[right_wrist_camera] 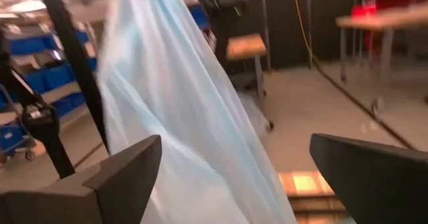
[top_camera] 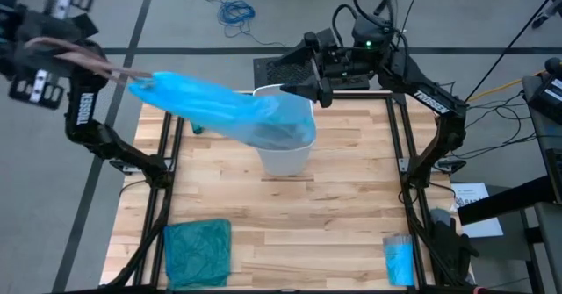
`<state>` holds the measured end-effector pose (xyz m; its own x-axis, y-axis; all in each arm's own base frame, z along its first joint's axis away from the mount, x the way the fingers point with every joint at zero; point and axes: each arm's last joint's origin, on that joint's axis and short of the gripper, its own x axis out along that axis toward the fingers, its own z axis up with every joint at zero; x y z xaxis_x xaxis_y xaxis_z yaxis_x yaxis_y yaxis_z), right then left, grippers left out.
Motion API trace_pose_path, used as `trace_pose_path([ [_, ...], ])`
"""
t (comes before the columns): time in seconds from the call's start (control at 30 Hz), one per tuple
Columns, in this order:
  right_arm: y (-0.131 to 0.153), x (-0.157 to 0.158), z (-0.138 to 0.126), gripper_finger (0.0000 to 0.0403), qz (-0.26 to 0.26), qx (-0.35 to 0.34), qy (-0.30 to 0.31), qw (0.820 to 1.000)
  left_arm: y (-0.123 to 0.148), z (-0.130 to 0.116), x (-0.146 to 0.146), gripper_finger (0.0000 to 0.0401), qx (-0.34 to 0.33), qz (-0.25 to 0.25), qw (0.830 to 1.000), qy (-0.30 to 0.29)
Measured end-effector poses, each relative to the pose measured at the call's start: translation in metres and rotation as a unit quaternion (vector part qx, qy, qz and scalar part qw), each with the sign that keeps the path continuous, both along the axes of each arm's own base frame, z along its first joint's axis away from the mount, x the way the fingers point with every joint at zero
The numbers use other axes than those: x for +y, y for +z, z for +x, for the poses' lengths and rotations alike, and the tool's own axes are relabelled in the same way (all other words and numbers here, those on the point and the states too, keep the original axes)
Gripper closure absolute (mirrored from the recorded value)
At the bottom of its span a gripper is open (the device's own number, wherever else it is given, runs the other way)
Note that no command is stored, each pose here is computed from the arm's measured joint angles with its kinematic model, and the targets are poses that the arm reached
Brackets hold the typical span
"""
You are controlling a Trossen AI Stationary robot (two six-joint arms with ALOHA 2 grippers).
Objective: Place trash/remove bag and relplace
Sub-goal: Remove the blue trash bag from the white trash bin
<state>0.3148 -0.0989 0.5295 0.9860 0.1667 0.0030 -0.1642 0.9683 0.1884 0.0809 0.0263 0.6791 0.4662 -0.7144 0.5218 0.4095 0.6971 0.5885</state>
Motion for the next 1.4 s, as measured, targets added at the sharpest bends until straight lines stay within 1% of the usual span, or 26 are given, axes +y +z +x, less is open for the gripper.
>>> trace_pose_path([
  [0.1, -0.009, -0.001, 0.003, 0.0028, 0.013, 0.039, -0.001, 0.999, 0.000, -0.002, -0.002, 0.0401, 0.009, -0.001, 1.000, 0.003],
  [0.23, -0.017, 0.005, 0.010, 0.0028, 0.019, 0.063, 0.016, 0.998, 0.000, 0.002, 0.001, 0.0401, 0.037, -0.012, 0.999, 0.003],
  [0.37, -0.024, 0.014, 0.011, 0.0028, 0.019, 0.093, 0.030, 0.995, 0.000, 0.005, 0.003, 0.0401, 0.041, -0.015, 0.999, 0.008],
  [0.53, -0.034, 0.021, 0.011, 0.0028, 0.034, 0.148, 0.036, 0.988, -0.001, 0.009, 0.006, 0.0401, 0.049, -0.019, 0.999, 0.012],
  [0.6, -0.036, 0.022, 0.011, 0.0028, 0.024, 0.156, 0.010, 0.987, -0.001, 0.010, 0.007, 0.0401, 0.051, -0.020, 0.998, 0.012],
  [0.67, -0.038, 0.021, 0.013, 0.0028, 0.008, 0.161, -0.031, 0.986, -0.001, 0.011, 0.007, 0.0401, 0.051, -0.020, 0.998, 0.012],
  [0.73, -0.040, 0.020, 0.015, 0.0037, -0.002, 0.171, -0.070, 0.983, -0.001, 0.011, 0.007, 0.0401, 0.051, -0.020, 0.998, 0.012],
  [0.8, -0.043, 0.017, 0.019, 0.0065, -0.007, 0.177, -0.089, 0.980, -0.001, 0.011, 0.007, 0.0401, 0.051, -0.020, 0.998, 0.012],
  [0.83, -0.045, 0.016, 0.020, 0.0086, -0.007, 0.181, -0.091, 0.979, -0.001, 0.011, 0.007, 0.0401, 0.051, -0.020, 0.998, 0.011],
  [0.9, -0.050, 0.015, 0.025, 0.0147, -0.005, 0.189, -0.091, 0.978, -0.001, 0.011, 0.007, 0.0401, 0.051, -0.020, 0.998, 0.012],
  [0.97, -0.054, 0.014, 0.030, 0.0231, -0.007, 0.195, -0.089, 0.977, -0.001, 0.011, 0.007, 0.0401, 0.051, -0.020, 0.998, 0.012],
  [1.03, -0.054, 0.015, 0.030, 0.0329, -0.014, 0.193, -0.086, 0.977, -0.001, 0.011, 0.007, 0.0401, 0.052, -0.021, 0.998, 0.011],
  [1.07, -0.053, 0.014, 0.030, 0.0364, -0.022, 0.186, -0.085, 0.979, -0.001, 0.011, 0.008, 0.0401, 0.052, -0.021, 0.998, 0.011],
  [1.1, -0.050, 0.014, 0.030, 0.0381, -0.028, 0.175, -0.085, 0.980, -0.001, 0.012, 0.008, 0.0401, 0.053, -0.021, 0.998, 0.011],
  [1.2, -0.042, 0.014, 0.029, 0.0398, -0.029, 0.142, -0.089, 0.985, -0.001, 0.011, 0.008, 0.0401, 0.054, -0.021, 0.998, 0.010],
  [1.27, -0.031, 0.013, 0.025, 0.0401, -0.034, 0.115, -0.093, 0.988, -0.002, 0.011, 0.007, 0.0401, 0.058, -0.015, 0.998, 0.009],
  [1.4, 0.001, 0.014, 0.012, 0.0403, -0.056, 0.030, -0.099, 0.993, -0.002, 0.011, 0.007, 0.0401, 0.064, -0.006, 0.998, 0.009],
])
